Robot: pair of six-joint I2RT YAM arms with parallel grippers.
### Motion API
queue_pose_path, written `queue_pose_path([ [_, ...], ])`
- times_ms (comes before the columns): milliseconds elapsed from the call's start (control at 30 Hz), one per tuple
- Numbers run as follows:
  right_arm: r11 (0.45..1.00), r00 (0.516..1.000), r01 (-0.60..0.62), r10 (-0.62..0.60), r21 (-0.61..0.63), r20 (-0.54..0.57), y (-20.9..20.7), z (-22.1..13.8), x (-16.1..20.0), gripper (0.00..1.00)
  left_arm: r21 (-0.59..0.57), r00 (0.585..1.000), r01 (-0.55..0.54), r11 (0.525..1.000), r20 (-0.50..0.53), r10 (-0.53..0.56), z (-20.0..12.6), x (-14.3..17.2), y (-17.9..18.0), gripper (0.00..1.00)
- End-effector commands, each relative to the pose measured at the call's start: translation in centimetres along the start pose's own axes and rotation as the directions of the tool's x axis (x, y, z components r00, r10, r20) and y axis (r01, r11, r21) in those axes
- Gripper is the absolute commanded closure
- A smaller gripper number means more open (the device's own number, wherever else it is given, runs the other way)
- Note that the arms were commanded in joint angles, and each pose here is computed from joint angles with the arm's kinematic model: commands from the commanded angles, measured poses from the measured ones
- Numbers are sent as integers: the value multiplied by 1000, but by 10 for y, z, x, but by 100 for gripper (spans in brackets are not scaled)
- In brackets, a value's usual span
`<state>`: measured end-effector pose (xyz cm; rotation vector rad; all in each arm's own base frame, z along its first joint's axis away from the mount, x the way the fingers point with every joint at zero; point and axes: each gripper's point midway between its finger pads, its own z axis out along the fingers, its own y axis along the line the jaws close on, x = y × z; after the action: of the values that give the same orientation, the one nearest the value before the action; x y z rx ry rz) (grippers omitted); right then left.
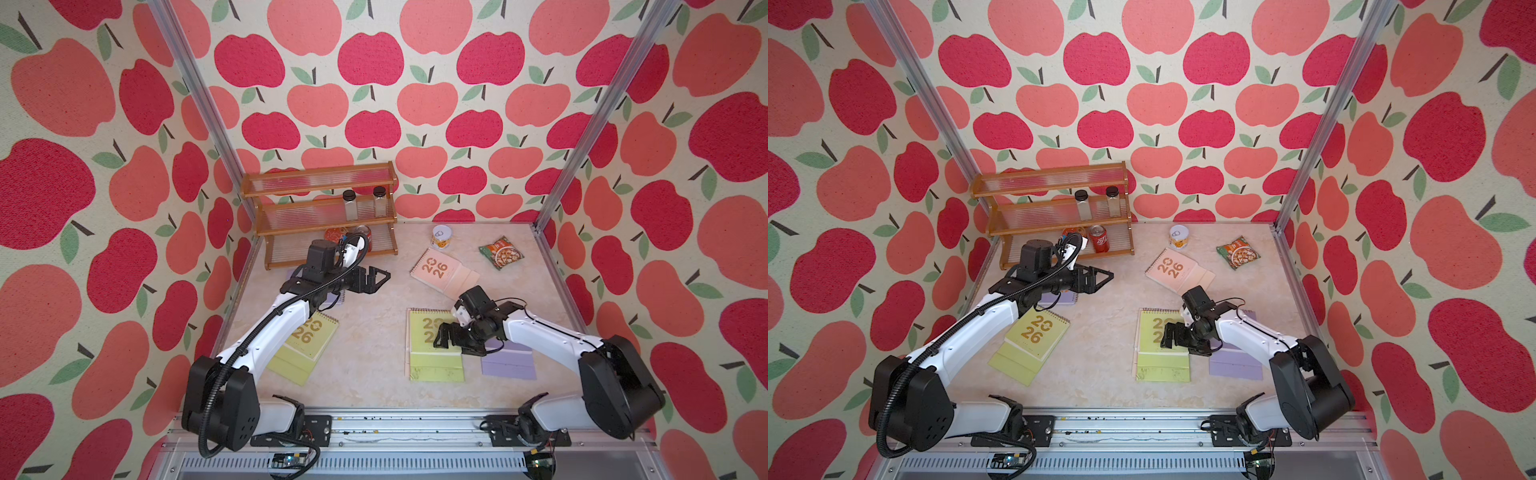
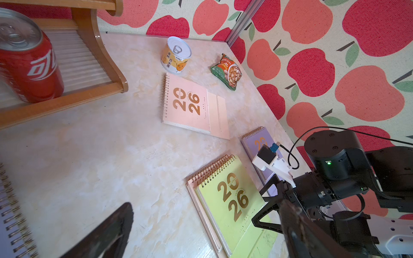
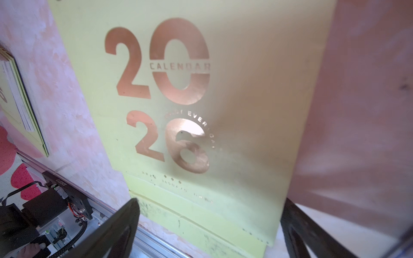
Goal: Stack the calendars
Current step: Place the calendar at the calendar.
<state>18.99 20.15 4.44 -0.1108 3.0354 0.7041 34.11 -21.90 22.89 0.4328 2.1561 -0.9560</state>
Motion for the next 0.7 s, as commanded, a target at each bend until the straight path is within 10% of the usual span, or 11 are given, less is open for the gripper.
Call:
queue_pose_path([
  [0,1000,1000,0,0,10,11,5,-6,-4,1,12,1000,-31,999,-2,31,-1,-4,-6,0],
  [667,1000,1000,23,-23,17,13,18,-7,-4,1,22,1000,-27,999,-6,28,2,-3,-6,1],
])
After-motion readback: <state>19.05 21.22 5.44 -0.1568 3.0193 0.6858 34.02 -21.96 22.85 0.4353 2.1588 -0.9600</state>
